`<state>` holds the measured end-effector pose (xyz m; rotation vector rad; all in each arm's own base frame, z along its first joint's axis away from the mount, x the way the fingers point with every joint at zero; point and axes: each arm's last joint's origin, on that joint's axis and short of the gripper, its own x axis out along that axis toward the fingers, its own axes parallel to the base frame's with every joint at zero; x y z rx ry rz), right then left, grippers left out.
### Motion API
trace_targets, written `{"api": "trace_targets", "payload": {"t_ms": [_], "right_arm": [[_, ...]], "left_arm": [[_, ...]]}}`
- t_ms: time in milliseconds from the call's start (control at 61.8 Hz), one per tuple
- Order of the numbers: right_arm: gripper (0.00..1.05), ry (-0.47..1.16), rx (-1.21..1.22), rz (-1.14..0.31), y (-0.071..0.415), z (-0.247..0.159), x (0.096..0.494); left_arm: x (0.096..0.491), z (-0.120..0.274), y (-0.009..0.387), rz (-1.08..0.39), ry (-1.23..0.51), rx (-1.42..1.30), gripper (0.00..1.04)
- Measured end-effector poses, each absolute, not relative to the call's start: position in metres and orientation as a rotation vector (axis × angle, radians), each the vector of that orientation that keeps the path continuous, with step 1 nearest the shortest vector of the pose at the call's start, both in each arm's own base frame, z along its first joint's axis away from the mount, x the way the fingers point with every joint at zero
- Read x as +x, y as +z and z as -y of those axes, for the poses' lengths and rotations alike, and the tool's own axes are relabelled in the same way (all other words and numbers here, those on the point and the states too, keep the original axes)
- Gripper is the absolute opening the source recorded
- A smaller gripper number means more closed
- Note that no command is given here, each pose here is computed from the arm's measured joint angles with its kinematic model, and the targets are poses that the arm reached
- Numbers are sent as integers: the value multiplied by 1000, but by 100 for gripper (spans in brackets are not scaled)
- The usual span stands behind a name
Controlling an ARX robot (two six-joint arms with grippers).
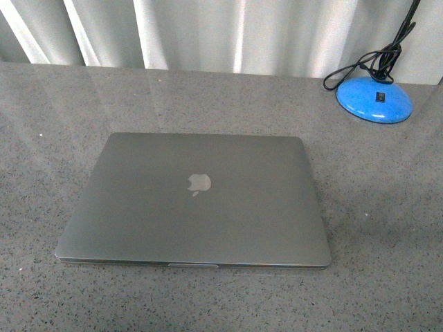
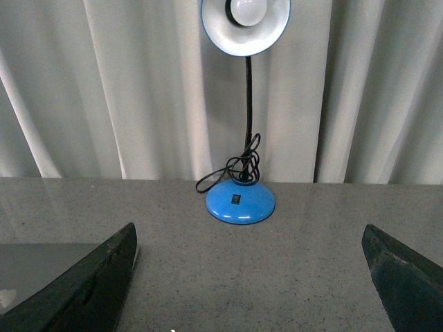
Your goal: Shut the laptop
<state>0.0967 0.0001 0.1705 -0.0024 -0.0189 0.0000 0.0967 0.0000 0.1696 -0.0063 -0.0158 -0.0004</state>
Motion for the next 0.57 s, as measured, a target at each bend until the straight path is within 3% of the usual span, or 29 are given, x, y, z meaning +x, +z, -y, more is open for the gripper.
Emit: {"api": "trace_targets", "payload": {"t_ms": [566], "right_arm": [[95, 0, -2, 19, 170, 0, 97]], "left_arm": [[97, 0, 170, 16, 0, -6, 98]]}}
